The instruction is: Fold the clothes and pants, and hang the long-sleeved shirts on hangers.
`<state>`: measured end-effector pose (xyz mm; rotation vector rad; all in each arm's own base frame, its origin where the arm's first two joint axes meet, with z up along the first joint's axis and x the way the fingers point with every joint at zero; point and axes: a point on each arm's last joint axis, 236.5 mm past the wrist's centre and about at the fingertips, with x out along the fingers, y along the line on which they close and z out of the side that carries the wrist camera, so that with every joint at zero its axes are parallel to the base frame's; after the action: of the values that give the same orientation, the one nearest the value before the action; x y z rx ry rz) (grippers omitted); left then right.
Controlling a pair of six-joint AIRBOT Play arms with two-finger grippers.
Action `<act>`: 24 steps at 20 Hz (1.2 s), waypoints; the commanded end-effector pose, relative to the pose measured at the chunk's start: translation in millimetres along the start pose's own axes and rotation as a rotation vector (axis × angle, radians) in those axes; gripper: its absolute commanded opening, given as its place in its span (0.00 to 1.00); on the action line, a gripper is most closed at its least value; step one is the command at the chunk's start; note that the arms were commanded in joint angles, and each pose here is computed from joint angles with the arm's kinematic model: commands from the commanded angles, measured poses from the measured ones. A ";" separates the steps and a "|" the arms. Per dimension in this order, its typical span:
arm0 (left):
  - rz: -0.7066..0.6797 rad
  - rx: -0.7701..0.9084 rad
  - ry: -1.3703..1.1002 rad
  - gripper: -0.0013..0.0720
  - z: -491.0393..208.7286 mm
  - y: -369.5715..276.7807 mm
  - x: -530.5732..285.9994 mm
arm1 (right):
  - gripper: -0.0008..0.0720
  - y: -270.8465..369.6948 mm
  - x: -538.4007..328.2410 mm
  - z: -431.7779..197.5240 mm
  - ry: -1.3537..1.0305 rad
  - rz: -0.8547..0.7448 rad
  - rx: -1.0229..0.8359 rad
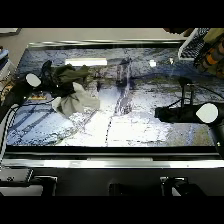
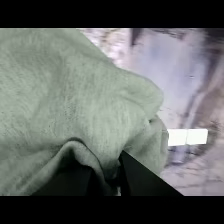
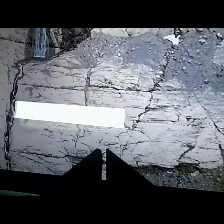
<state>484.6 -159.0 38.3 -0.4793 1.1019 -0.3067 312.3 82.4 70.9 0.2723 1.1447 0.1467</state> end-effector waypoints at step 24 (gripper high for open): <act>-0.087 0.265 0.260 0.59 -84.8 -100.0 -30.3 | 0.30 -16.7 -22.2 53.6 -0.084 0.145 0.655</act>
<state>395.1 -330.5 62.8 -0.4383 1.2845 -0.7028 301.9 0.7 87.8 0.6075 1.0708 -0.4015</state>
